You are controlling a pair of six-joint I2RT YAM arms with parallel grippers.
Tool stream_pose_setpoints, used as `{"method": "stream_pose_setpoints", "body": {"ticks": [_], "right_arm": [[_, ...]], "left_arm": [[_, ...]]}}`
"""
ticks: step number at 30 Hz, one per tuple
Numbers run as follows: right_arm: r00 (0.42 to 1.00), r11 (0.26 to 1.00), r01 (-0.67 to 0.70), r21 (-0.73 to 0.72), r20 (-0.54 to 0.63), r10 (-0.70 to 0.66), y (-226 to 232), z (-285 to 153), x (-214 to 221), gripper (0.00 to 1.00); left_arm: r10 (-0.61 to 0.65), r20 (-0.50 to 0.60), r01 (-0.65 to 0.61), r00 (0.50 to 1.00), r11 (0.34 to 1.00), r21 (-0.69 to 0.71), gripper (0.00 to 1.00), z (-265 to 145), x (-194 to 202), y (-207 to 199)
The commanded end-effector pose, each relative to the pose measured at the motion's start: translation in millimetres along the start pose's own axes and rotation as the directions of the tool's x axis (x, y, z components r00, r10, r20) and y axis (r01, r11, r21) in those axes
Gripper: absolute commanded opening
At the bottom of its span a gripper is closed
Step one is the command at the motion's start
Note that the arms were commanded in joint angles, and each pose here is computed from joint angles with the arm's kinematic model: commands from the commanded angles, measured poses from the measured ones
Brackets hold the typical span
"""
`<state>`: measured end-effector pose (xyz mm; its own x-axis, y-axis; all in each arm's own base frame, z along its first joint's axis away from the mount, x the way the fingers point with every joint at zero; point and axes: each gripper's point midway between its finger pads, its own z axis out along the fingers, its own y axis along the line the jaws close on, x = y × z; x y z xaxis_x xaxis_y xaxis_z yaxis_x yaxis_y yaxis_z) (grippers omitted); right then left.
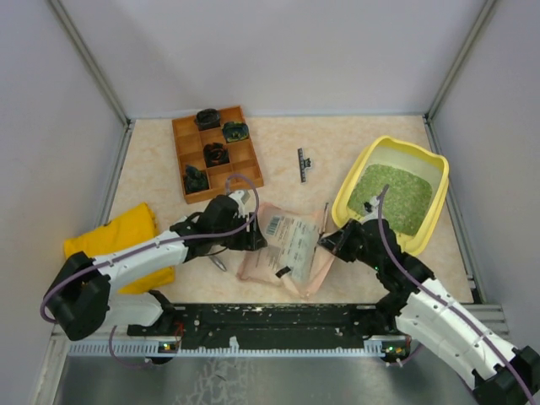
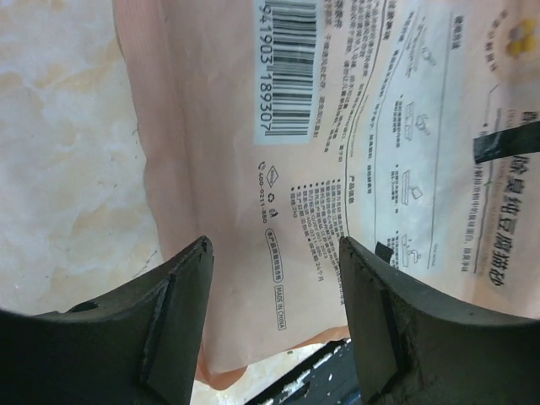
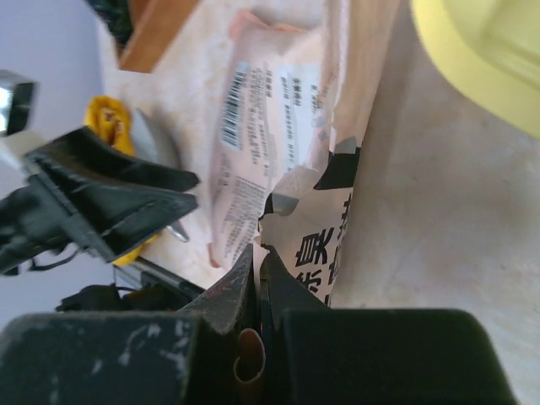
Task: Fill the litter box with clean litter
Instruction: Open the cat litter bag at the center of the board.
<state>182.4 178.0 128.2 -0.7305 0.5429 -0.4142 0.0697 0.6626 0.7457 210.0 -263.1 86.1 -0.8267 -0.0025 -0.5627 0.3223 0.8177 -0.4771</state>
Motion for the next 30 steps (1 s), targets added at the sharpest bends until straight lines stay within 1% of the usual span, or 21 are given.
{"method": "stream_pose_setpoints", "body": {"ticks": [1,5,8,13,16,20,23,28,30], "right_arm": [[0.99,0.945,0.093,-0.315,0.127,-0.055,82,-23,-33,0.0],[0.992,0.916,0.106,-0.386,0.1,-0.073,107,-30,-33,0.0],[0.993,0.891,0.105,-0.442,0.087,-0.074,126,-33,-36,0.0],[0.991,0.85,0.108,-0.516,0.119,-0.053,159,-40,-52,0.0],[0.992,0.823,0.103,-0.558,0.115,-0.047,178,-42,-58,0.0],[0.995,0.8,0.086,-0.594,0.091,-0.04,194,-39,-60,0.0],[0.995,0.789,0.088,-0.608,0.095,-0.038,203,-37,-65,0.0],[0.986,0.776,0.153,-0.612,0.147,-0.078,225,-37,-80,0.0],[0.976,0.771,0.203,-0.604,0.184,-0.112,237,-40,-89,0.0]], "left_arm": [[-0.047,-0.063,0.053,0.997,0.995,0.09,0.66,-2,9,-7],[-0.071,-0.094,0.083,0.993,0.987,0.137,0.64,-2,13,-11],[-0.076,-0.116,0.092,0.99,0.985,0.143,0.62,-1,17,-11],[-0.095,-0.129,0.116,0.987,0.979,0.166,0.55,2,21,-11],[-0.096,-0.144,0.124,0.985,0.972,0.202,0.54,2,22,-17],[-0.114,-0.117,0.139,0.986,0.964,0.226,0.53,1,17,-21],[-0.139,-0.1,0.162,0.985,0.947,0.276,0.52,1,14,-29],[-0.181,-0.093,0.202,0.979,0.923,0.327,0.49,8,7,-38],[-0.173,-0.076,0.189,0.982,0.916,0.354,0.49,10,-3,-45]]}}
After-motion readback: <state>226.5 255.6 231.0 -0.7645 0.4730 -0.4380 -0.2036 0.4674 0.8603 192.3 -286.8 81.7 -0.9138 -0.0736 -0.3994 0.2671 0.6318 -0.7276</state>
